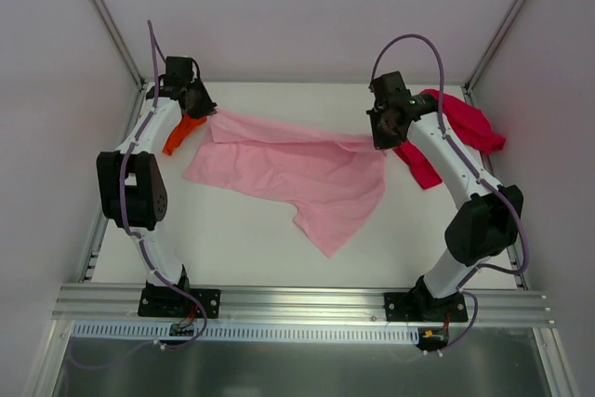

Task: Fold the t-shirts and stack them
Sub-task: Fold the flattened tshirt in 1/3 of the way

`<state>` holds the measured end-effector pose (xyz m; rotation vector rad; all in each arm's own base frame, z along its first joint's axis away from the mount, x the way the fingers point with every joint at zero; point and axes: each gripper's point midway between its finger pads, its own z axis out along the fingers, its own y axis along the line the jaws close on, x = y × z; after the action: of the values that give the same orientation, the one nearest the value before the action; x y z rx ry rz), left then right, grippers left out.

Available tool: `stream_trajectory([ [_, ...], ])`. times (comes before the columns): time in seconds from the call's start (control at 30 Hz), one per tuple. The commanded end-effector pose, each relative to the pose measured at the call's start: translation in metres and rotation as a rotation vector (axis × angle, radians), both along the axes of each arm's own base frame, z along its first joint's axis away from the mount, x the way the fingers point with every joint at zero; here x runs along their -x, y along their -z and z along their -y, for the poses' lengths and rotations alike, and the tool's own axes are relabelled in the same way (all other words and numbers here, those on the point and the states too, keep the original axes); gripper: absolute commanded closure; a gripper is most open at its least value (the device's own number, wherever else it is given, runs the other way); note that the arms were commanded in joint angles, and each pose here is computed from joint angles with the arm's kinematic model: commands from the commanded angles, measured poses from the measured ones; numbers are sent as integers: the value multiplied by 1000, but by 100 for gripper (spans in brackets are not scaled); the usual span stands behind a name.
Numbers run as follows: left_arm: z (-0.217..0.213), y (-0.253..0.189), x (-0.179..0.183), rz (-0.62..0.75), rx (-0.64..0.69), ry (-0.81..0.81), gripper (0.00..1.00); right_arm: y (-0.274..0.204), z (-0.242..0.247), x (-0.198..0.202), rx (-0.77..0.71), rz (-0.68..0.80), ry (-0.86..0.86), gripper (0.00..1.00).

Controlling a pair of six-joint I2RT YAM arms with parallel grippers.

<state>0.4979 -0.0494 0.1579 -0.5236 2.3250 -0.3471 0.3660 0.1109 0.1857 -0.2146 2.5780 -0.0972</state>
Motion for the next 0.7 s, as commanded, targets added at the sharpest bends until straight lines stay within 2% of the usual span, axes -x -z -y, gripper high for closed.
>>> stream_trajectory([
  [0.0,-5,5,9,-39,-36,9,100,2,-12,46,-23,-128,-73,99],
  [0.2,-6,33,21,-142,-34,6,100,21,-20,66,-9,-213,-104,99],
  [0.47,-6,36,24,-140,-36,10,100,35,-23,59,8,-232,-102,99],
  [0.67,-10,53,24,-219,-64,5,100,42,-23,59,32,-283,-133,99],
])
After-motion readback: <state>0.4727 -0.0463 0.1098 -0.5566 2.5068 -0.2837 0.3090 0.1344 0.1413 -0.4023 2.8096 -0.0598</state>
